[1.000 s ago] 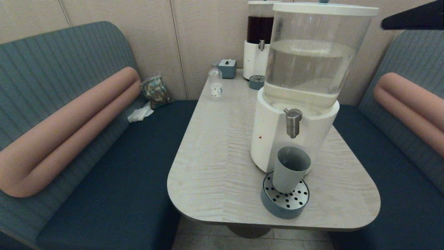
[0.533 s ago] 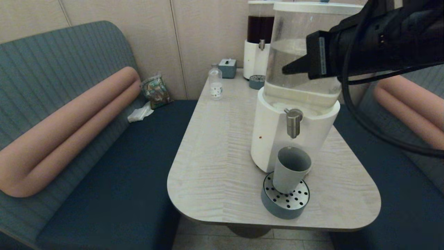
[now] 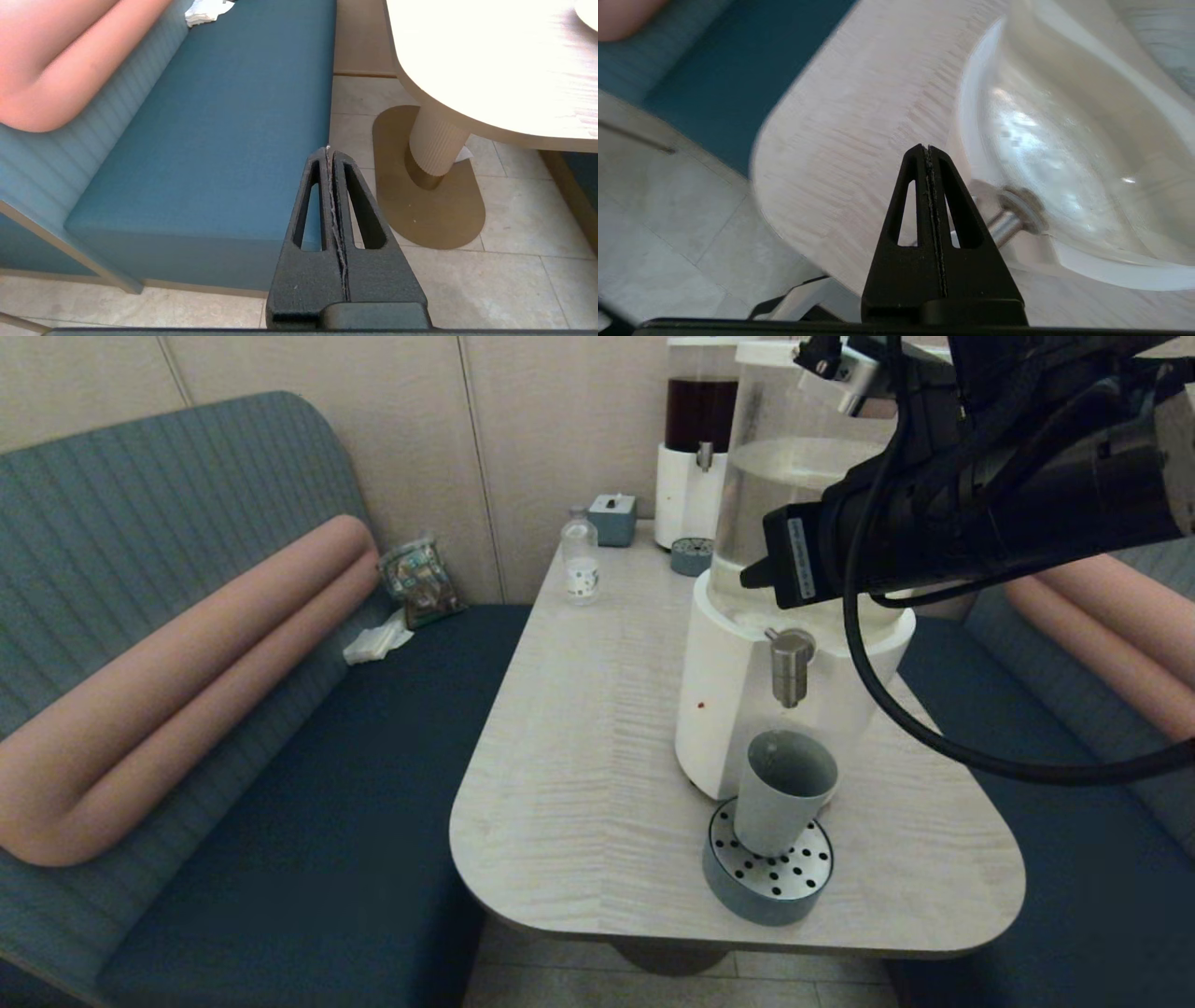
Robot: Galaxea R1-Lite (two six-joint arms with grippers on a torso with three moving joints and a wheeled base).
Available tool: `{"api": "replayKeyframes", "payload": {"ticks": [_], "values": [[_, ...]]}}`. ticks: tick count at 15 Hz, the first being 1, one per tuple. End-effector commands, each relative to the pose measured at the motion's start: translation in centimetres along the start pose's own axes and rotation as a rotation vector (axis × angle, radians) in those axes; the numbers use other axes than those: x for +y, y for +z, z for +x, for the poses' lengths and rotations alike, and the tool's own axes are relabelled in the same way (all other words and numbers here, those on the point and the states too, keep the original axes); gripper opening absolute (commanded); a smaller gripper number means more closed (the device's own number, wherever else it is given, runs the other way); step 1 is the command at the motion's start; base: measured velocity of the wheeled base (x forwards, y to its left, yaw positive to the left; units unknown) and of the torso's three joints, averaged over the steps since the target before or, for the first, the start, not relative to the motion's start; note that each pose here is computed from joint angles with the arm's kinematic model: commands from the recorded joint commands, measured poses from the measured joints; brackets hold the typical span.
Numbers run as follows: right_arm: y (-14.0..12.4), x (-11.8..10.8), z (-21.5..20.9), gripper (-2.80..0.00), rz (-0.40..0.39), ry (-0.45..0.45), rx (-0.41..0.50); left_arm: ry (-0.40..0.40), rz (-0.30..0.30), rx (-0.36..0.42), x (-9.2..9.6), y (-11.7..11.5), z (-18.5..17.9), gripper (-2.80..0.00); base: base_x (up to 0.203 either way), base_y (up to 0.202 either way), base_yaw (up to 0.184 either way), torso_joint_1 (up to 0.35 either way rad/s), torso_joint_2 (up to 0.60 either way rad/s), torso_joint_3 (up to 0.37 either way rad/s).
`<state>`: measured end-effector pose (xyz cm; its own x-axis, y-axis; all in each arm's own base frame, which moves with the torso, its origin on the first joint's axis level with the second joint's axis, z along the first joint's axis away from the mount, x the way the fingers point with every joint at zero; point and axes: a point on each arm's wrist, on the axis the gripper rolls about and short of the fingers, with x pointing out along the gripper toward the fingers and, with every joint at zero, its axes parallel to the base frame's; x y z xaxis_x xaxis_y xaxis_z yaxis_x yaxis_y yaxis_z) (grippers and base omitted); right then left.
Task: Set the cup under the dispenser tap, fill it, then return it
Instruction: Turn off the faucet
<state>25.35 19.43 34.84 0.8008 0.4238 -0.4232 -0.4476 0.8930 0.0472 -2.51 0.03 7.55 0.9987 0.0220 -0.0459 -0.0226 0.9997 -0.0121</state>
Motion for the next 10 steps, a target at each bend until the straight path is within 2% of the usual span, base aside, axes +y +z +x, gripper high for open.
{"api": "replayKeyframes", "payload": {"ticks": [1, 10], "values": [[-0.2, 0.0, 0.6, -2.80, -0.005, -0.031, 0.013, 0.001, -0.001, 0.002, 0.0, 0.0, 0.0, -2.80, 0.000, 0.000, 0.000, 0.000, 0.00, 0.000], [-0.9, 0.0, 1.8, -2.80, -0.013, -0.086, 0.061, 0.001, -0.001, 0.002, 0.0, 0.0, 0.0, -2.80, 0.000, 0.000, 0.000, 0.000, 0.00, 0.000]]}}
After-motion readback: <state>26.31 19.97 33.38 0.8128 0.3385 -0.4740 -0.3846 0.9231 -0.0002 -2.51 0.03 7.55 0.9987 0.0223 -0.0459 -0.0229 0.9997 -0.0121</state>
